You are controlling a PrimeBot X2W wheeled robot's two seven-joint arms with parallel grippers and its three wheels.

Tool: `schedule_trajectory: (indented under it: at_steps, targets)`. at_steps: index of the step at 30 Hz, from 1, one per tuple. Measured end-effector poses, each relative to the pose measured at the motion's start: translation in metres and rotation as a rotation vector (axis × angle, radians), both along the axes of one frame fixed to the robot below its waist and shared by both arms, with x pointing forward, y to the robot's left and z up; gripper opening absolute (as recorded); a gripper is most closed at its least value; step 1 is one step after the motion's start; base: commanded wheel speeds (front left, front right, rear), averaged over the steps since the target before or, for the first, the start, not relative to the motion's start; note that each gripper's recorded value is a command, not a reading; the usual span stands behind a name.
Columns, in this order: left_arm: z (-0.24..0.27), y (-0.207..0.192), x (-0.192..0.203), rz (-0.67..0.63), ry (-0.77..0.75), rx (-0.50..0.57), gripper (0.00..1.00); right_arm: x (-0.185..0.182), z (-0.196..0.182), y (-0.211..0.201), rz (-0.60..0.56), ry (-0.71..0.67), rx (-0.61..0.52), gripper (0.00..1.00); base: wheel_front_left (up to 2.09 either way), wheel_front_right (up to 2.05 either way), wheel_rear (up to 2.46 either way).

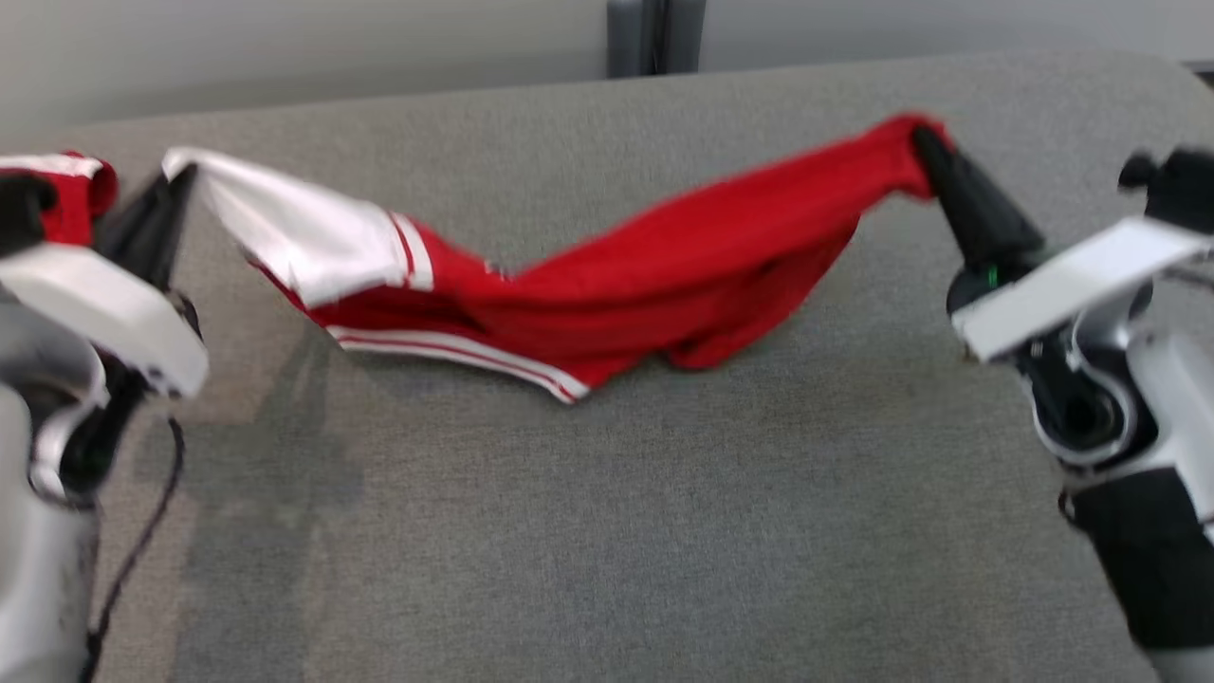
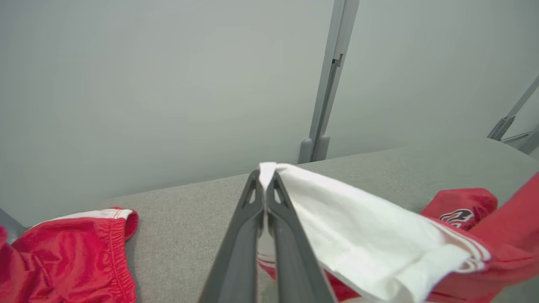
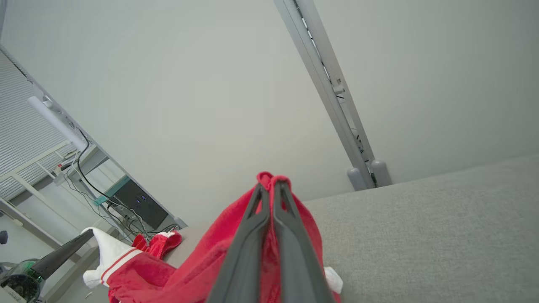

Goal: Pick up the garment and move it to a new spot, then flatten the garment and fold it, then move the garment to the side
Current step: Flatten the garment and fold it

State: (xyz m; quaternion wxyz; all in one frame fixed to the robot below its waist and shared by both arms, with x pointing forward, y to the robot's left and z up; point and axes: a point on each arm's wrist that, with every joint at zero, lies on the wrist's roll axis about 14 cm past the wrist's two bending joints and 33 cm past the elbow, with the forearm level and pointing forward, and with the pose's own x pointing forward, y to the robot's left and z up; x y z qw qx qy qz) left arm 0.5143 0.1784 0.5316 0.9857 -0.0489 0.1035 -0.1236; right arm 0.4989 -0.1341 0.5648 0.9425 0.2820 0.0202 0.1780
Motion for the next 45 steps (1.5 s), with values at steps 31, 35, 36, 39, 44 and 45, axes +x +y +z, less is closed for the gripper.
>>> schedule_trajectory:
  at_steps: [31,35,36,39,44,45]
  targets:
    - [0.169,-0.007,0.195,0.020,-0.484,0.137,0.00,0.171,0.146,-0.010,-0.099,-0.363,-0.043,0.00,0.00,0.00,0.00]
    - [0.160,-0.012,0.195,0.005,-0.437,0.141,0.00,0.171,0.128,-0.009,-0.089,-0.309,-0.066,0.00,0.00,0.00,0.00]
    - [0.153,-0.013,0.194,0.000,-0.405,0.142,0.00,0.170,0.117,-0.009,-0.084,-0.281,-0.074,0.00,0.00,0.00,0.00]
    - [0.121,-0.013,0.188,-0.016,-0.275,0.168,0.00,0.163,0.085,-0.009,-0.066,-0.188,-0.106,0.00,0.00,0.00,0.00]
    - [0.049,-0.007,0.159,-0.049,-0.005,0.234,0.00,0.137,0.035,-0.001,-0.004,-0.035,-0.153,0.00,0.00,0.00,0.00]
    - [0.038,-0.006,0.150,-0.058,0.040,0.248,0.00,0.129,0.026,0.000,0.009,-0.002,-0.167,0.00,0.00,0.00,0.00]
